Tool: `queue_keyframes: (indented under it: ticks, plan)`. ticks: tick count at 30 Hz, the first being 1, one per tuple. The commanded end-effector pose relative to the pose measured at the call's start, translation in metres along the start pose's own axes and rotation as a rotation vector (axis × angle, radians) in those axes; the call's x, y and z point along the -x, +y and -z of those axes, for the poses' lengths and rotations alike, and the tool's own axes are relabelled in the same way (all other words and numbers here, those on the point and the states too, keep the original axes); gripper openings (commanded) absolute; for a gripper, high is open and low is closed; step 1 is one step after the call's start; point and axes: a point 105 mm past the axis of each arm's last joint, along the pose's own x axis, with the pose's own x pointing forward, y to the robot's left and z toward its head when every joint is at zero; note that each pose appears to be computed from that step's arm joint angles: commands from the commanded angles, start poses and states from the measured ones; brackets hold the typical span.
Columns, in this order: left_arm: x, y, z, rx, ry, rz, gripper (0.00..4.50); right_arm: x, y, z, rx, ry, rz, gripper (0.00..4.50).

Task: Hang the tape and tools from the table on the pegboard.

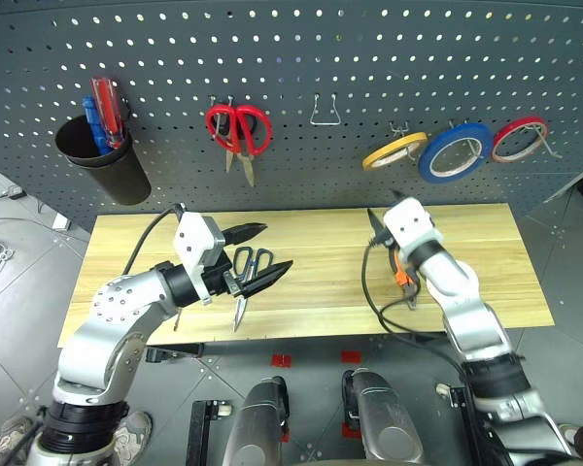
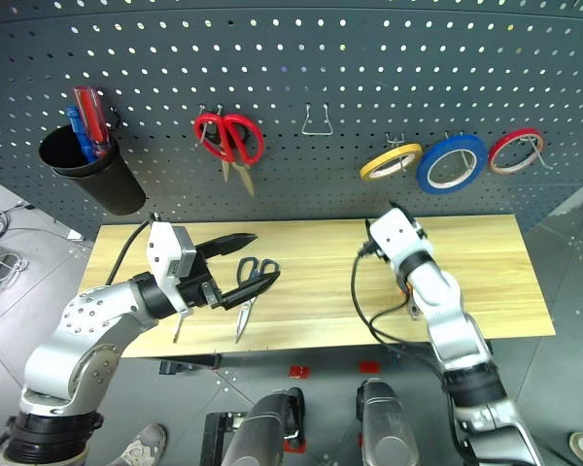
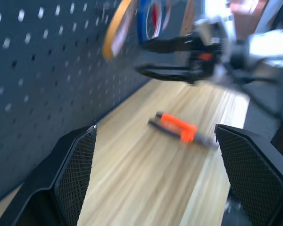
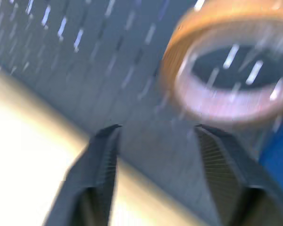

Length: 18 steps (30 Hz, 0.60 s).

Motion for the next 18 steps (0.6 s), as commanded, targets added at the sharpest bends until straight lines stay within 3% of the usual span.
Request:
queue_keyframes:
  ticks: [1, 3, 7, 11, 18]
  plan:
    - [0.013, -0.005, 0.007, -0.055, 0.09, 0.063, 4.22, 0.019, 0.002, 0.013, -0.111, 0.119, -0.001, 3.95]
    - [0.026, -0.009, 0.026, -0.08, 0.203, 0.121, 4.22, 0.027, 0.002, 0.036, -0.207, 0.277, 0.045, 4.47]
    - [0.04, -0.018, 0.044, -0.078, 0.294, 0.197, 4.22, 0.015, 0.006, 0.066, -0.352, 0.51, 0.081, 4.47]
    - [0.037, -0.027, 0.047, -0.073, 0.291, 0.228, 4.22, 0.005, 0.002, 0.083, -0.392, 0.629, 0.126, 4.47]
    - [0.033, -0.031, 0.047, -0.067, 0.277, 0.225, 4.22, -0.005, -0.004, 0.099, -0.45, 0.722, 0.192, 4.47]
